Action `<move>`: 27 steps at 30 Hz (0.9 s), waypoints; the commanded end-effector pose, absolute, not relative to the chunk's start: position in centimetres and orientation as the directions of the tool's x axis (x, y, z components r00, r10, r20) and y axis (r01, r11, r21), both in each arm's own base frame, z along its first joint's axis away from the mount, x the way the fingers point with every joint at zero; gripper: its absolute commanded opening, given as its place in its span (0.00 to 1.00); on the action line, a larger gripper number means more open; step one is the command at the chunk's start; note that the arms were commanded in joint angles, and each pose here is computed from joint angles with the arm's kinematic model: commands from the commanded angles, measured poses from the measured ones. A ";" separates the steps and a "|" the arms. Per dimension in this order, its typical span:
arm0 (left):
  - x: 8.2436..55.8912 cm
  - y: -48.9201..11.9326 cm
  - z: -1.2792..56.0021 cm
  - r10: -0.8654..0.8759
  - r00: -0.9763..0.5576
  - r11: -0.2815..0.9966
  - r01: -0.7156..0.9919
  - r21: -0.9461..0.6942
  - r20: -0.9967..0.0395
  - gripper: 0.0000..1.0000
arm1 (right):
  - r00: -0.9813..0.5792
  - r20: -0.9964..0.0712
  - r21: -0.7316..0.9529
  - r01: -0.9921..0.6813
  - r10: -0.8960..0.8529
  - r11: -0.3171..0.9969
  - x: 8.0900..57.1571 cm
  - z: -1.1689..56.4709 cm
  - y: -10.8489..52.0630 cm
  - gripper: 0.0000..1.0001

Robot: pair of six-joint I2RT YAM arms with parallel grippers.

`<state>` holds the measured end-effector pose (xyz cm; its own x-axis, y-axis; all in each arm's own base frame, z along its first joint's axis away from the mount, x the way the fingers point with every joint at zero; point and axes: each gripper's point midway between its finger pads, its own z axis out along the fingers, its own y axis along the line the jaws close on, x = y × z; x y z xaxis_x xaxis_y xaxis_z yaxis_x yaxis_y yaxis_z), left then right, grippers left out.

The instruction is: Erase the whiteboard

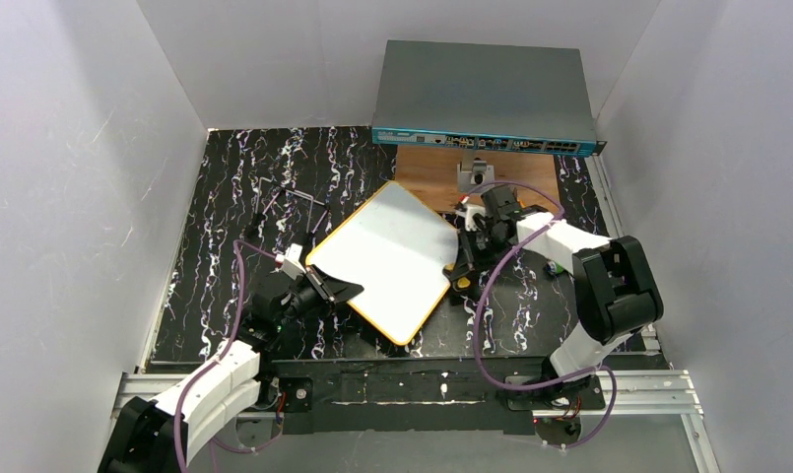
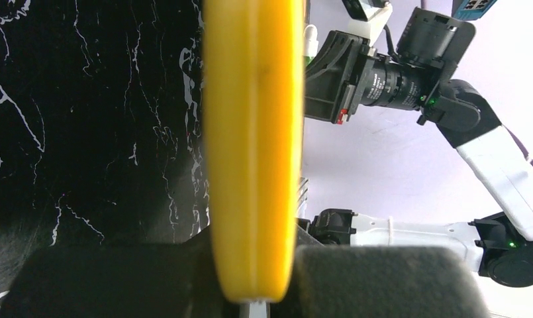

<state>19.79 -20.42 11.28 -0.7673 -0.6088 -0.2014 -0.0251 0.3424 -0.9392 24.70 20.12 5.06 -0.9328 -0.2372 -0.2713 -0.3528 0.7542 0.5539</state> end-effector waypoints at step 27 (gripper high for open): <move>17.0 -19.5 23.6 -0.012 -0.501 0.543 0.724 -0.426 -0.866 0.00 | -0.411 -0.579 -0.025 -0.854 -0.704 0.519 20.8 9.6 7.9 0.01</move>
<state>18.00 -19.35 19.96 -0.6706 -0.1529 -0.7259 0.5125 0.6120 -0.6024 20.09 12.25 13.07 -0.4311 -0.5918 -0.6811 -0.8599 0.4982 0.1114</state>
